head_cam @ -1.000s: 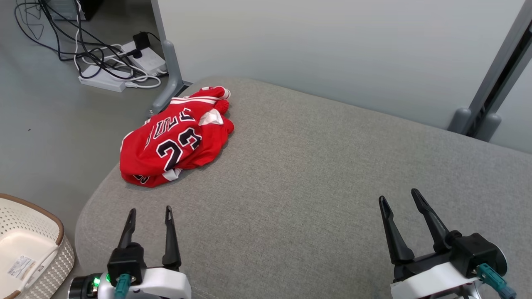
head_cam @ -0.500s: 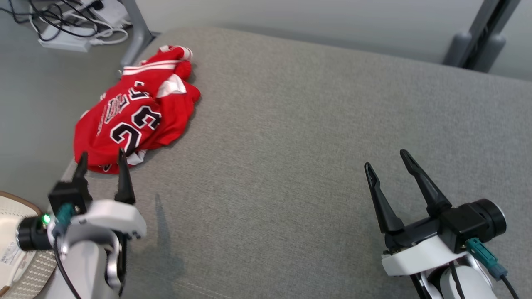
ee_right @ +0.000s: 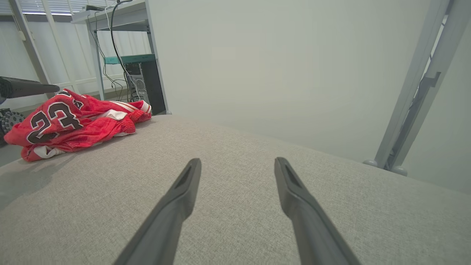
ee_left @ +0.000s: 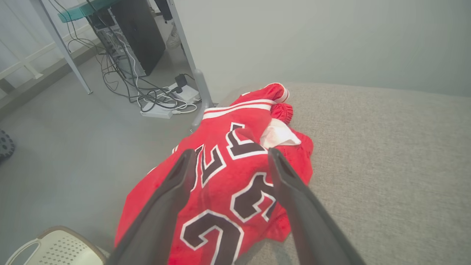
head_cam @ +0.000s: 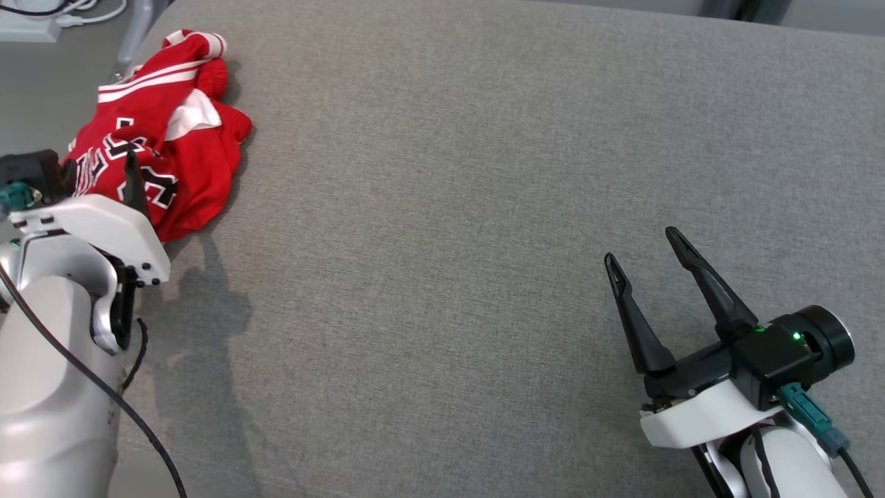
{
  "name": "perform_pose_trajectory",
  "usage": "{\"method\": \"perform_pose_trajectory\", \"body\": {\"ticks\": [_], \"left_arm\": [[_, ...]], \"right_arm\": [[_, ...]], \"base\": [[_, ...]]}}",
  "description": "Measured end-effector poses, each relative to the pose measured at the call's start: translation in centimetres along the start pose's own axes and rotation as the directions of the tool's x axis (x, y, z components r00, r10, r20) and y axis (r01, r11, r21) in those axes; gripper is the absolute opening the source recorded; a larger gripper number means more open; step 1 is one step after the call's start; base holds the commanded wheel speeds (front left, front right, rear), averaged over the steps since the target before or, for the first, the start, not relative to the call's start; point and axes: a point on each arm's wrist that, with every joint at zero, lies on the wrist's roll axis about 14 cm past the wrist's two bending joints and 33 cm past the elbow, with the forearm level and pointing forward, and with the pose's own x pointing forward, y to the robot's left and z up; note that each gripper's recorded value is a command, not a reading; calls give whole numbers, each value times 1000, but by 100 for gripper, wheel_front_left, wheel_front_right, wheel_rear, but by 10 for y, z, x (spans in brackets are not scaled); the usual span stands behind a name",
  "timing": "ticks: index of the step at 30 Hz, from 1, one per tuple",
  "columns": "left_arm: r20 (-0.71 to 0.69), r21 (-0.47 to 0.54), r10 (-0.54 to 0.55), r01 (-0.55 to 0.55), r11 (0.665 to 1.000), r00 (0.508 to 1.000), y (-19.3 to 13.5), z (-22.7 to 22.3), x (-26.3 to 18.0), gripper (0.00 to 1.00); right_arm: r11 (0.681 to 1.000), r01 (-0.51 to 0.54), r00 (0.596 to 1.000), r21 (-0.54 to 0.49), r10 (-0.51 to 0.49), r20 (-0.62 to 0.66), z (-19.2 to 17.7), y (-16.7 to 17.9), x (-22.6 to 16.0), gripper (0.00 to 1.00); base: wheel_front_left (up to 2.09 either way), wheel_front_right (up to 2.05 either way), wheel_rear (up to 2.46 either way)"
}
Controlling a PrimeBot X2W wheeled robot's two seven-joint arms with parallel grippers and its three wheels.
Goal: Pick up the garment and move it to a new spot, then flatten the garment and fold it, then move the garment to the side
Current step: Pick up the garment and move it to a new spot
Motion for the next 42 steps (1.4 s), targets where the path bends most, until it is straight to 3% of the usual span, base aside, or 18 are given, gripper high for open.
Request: {"method": "perform_pose_trajectory", "body": {"ticks": [10, 11, 12, 18, 23, 26, 30, 36, 42], "left_arm": [[-202, 22, 25, -21, 1000, 979, 2, -34, 24, 100], [-245, 18, 31, -28, 999, 969, 2, -44, 26, 34], [-256, 22, 35, -30, 999, 966, 2, -47, 27, 0], [-188, 3, 42, -42, 999, 981, 6, -32, 33, 0], [8, -27, 48, -48, 998, 999, 11, 11, 31, 0], [245, -74, 69, -53, 996, 967, 18, 72, 25, 0], [413, -96, 35, 6, 995, 910, 11, 123, 6, 0], [586, -72, -100, 175, 982, 804, -36, 184, -35, 0], [610, -32, -299, 400, 916, 734, -119, 202, -76, 0]], "right_arm": [[1000, 13, 1000, -1, -13, -24, -10, -8, -2, 100], [1000, 16, 999, 3, -16, -30, -12, -9, -3, 100], [1000, 19, 999, 3, -19, -32, -13, -9, -4, 100], [999, 33, 999, 0, -33, -34, -12, -13, -6, 100], [999, 39, 999, -8, -39, -9, -3, -11, -7, 100], [999, 48, 999, -17, -48, 15, 7, -12, -9, 100], [998, 58, 997, -29, -57, 44, 21, -10, -13, 100], [993, 104, 991, -47, -100, 91, 42, -17, -25, 100], [983, 173, 979, -61, -165, 120, 55, -33, -42, 100]], "base": [[0, 0, 0], [0, 0, 0], [0, 0, 0], [0, 0, 0], [0, 0, 0], [0, 0, 0], [0, 0, 0], [0, 0, 0], [0, 0, 0]]}}
